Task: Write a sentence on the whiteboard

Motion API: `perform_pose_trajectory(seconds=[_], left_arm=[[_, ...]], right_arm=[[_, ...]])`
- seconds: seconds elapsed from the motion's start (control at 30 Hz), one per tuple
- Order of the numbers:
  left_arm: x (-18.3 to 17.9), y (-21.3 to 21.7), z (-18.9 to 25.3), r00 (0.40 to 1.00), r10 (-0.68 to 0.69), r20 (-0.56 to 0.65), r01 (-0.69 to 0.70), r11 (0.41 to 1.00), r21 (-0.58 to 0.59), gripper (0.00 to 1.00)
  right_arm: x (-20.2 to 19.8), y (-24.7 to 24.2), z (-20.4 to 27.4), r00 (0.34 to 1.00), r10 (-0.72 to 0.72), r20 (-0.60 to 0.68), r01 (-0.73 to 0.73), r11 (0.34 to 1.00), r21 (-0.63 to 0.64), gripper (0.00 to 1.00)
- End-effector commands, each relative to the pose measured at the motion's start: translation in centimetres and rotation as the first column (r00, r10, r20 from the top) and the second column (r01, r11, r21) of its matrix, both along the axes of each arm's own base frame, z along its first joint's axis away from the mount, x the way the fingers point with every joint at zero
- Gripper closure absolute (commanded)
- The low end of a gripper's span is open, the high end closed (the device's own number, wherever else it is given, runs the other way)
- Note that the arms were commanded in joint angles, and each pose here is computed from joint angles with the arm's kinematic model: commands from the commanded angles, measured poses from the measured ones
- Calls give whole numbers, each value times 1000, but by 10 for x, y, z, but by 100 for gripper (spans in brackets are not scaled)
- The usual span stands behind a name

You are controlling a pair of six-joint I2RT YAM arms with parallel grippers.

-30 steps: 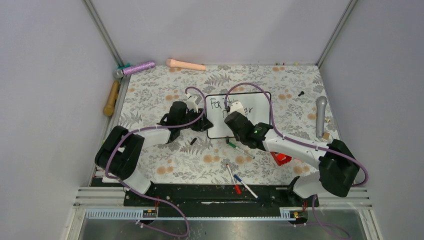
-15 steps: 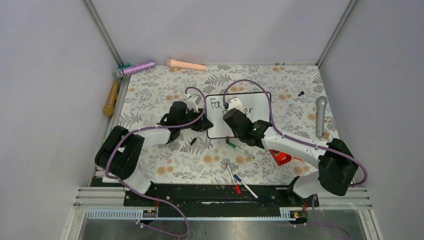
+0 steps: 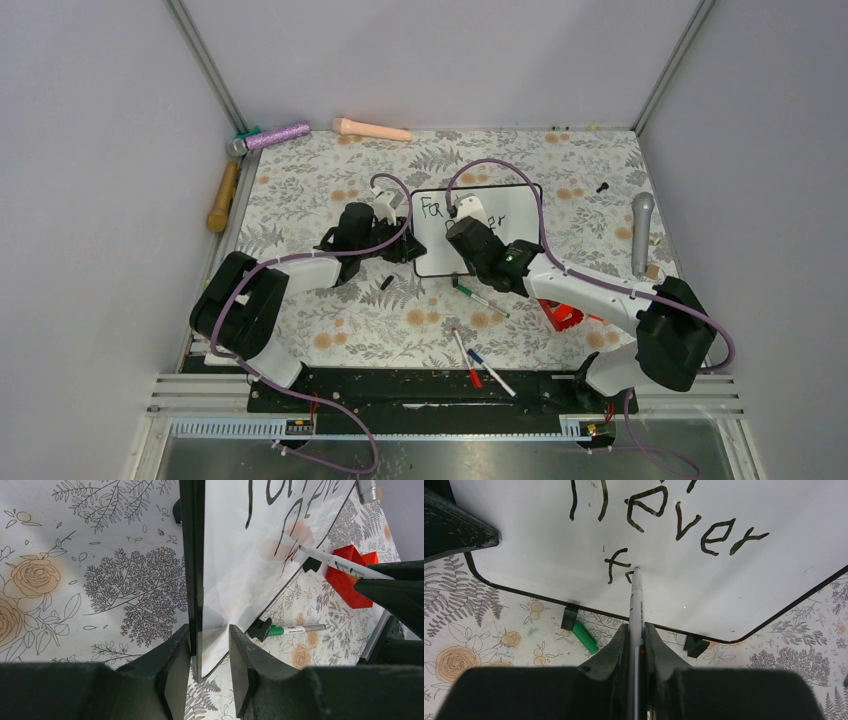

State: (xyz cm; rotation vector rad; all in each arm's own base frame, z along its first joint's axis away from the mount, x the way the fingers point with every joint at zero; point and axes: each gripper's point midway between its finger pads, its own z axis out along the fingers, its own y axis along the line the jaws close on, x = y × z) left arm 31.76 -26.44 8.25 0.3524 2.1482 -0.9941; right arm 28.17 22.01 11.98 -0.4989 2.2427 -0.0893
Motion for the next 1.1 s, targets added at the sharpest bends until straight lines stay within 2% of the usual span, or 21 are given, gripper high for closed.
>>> perform_pose_trajectory(seconds=[0.0, 0.6, 0.9, 1.07], left_arm=[[9, -4, 22, 998, -3, 70, 4, 1000, -18, 67], [9, -3, 21, 997, -1, 72, 2, 1000, -16, 67], [9, -3, 22, 997, -1, 73, 2, 1000, -17, 67], [9, -3, 22, 997, -2, 72, 3, 1000, -17, 67]], right_arm=[[3, -13, -2, 999, -46, 15, 47, 998, -33, 100], [-10, -28, -12, 998, -60, -14, 60, 997, -50, 100], [-4, -21, 27, 997, -53, 61, 50, 998, 49, 100], [5, -19, 36, 995, -58, 82, 54, 997, 52, 100]])
